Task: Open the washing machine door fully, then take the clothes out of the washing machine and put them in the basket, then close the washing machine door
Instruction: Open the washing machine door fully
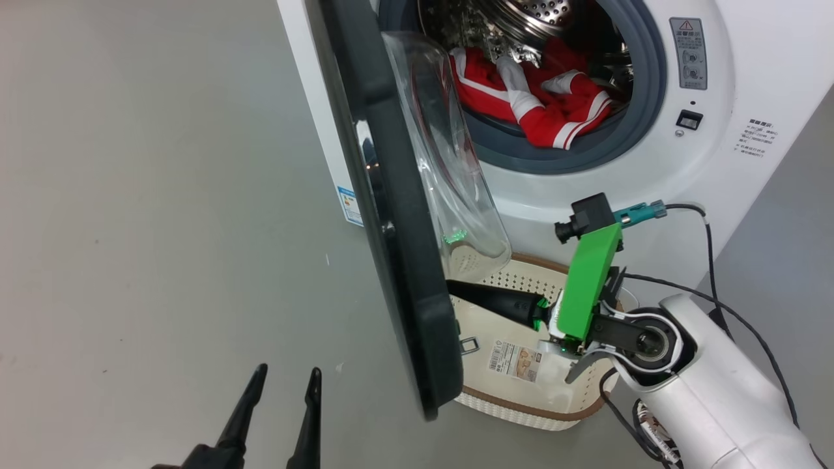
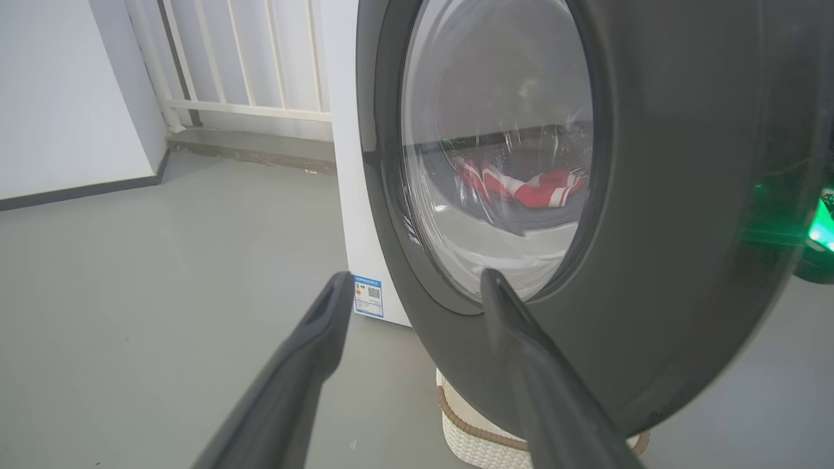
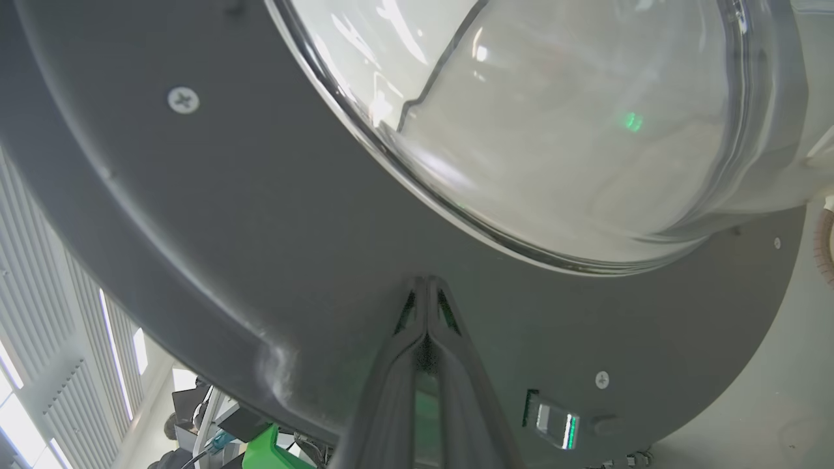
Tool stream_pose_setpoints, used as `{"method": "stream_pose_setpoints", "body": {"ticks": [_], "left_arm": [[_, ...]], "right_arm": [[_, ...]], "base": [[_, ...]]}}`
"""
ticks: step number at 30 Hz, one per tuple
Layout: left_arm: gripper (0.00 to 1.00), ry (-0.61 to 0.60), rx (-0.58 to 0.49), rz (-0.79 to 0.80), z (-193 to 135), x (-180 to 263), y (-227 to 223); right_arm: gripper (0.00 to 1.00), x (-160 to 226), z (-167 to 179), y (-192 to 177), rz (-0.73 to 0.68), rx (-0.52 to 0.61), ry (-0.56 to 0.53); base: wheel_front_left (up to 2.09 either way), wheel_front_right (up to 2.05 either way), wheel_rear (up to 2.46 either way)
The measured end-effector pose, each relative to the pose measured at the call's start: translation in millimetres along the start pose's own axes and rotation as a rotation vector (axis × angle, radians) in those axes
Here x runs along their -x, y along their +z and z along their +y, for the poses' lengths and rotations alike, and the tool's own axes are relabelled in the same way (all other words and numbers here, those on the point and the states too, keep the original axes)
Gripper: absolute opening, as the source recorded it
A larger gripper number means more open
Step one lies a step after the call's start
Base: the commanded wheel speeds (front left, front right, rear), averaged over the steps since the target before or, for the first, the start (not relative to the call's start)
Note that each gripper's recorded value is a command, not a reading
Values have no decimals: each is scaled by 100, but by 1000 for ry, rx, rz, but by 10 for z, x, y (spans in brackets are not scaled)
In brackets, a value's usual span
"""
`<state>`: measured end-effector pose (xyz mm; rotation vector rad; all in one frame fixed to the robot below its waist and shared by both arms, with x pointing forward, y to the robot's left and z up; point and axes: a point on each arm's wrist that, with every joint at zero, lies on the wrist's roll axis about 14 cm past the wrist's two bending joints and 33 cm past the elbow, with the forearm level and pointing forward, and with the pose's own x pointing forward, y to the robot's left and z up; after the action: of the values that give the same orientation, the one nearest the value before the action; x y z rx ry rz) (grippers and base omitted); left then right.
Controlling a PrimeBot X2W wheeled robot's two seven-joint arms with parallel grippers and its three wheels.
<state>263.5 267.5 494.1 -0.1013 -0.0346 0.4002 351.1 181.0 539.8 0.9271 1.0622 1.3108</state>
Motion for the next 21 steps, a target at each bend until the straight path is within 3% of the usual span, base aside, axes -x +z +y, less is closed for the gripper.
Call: {"method": "stream_pose_setpoints", "body": {"ticks": [21], "left_arm": [[100,73,4,6,170,45,-7]], "right_arm": [[0,-247,97,-320,95,8,36]], "base": [[0,0,0]]}}
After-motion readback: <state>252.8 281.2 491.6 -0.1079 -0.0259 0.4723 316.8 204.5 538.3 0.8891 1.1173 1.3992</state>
